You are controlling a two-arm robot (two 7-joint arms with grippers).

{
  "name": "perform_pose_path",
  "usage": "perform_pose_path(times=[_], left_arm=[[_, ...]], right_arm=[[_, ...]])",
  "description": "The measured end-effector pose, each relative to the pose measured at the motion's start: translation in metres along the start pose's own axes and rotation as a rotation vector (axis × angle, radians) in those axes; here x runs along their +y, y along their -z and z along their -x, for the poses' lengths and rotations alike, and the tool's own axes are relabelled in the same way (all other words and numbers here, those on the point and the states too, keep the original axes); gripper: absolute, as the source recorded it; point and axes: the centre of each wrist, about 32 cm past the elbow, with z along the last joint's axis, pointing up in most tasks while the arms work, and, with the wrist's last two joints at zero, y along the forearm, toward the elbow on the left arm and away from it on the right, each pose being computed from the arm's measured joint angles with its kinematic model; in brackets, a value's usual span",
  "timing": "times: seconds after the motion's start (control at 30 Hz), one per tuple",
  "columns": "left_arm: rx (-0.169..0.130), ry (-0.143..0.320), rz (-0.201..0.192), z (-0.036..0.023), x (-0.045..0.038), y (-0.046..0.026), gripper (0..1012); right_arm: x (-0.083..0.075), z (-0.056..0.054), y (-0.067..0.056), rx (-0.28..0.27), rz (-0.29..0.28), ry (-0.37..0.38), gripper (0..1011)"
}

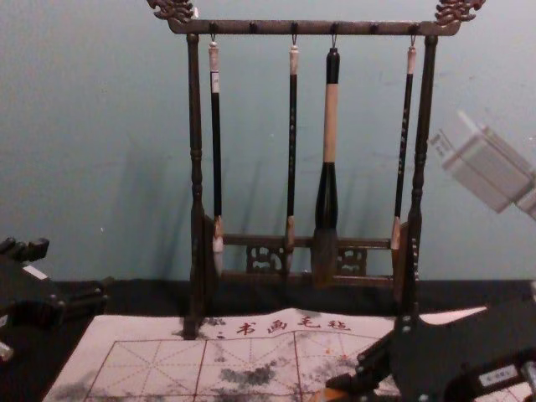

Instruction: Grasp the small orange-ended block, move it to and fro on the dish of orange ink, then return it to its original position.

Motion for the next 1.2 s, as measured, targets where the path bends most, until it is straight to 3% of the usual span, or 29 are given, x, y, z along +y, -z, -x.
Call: perform_pose_path(times=[0.33, 0.7, 1.2], left_arm=[[0.000, 0.000, 0.000, 0.0000, 0.0000, 0.0000, 1002], [0.000, 0.000, 0.000, 0.0000, 0.0000, 0.0000, 1001], [0.000, 0.000, 0.000, 0.0000, 0.0000, 0.0000, 1001]], right_arm=[[0.009, -0.007, -0.007, -0.015, 0.010, 0.005, 104], [0.017, -0.018, -0.006, 0.007, 0.027, 0.026, 104], [0.004, -0.022, -0.001, 0.019, 0.049, 0.066, 104]])
